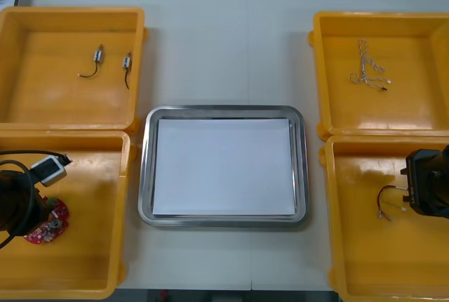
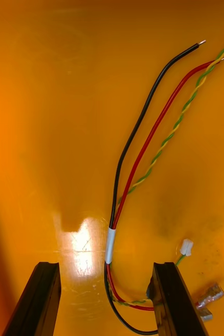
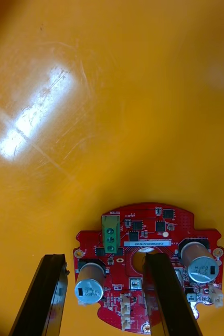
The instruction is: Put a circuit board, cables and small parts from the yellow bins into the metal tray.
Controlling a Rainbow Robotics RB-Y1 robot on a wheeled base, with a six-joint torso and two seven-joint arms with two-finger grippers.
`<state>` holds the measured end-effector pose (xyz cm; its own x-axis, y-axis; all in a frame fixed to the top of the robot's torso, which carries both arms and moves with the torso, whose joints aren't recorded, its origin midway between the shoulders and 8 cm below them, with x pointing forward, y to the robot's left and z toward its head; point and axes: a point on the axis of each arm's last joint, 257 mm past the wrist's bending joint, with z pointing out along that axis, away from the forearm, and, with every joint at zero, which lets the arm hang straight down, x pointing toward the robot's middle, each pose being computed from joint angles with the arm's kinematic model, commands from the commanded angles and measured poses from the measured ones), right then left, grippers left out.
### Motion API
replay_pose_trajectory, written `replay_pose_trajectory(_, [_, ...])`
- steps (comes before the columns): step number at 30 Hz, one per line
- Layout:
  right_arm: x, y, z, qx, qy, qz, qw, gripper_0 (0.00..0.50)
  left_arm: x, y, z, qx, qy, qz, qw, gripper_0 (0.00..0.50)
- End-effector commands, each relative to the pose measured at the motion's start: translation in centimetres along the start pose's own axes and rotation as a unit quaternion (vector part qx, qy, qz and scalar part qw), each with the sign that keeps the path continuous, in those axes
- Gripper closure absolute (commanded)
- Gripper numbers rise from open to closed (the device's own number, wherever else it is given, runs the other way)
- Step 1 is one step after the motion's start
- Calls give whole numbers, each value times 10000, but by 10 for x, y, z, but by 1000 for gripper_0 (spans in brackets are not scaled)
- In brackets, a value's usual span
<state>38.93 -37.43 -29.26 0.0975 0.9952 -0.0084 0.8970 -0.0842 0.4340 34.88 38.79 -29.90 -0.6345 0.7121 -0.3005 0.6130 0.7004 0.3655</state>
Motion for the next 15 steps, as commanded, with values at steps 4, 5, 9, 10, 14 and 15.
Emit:
replay_pose_trajectory(4, [-1, -8, 6, 33, 95, 262, 9996, 0, -7, 17, 6, -99, 81, 487, 9987, 75])
replay_pose_trajectory(5, [-1, -8, 6, 26, 95, 262, 9996, 0, -7, 18, 6, -108, 84, 487, 9987, 74])
replay_pose_trajectory(9, [2, -8, 9, 33, 141, 247, 9996, 0, -10, 19, 10, -127, 80, 513, 9986, 76])
replay_pose_trajectory(10, [2, -9, 11, 40, 152, 248, 9996, 0, -11, 19, 10, -122, 64, 507, 9986, 76])
replay_pose_trajectory(14, [3, -7, 16, 1, 161, 249, 9996, 0, -13, 18, 12, -129, 63, 511, 9986, 83])
replay_pose_trajectory(15, [3, -7, 16, 1, 168, 256, 9995, 0, -14, 18, 12, -139, 67, 520, 9985, 88])
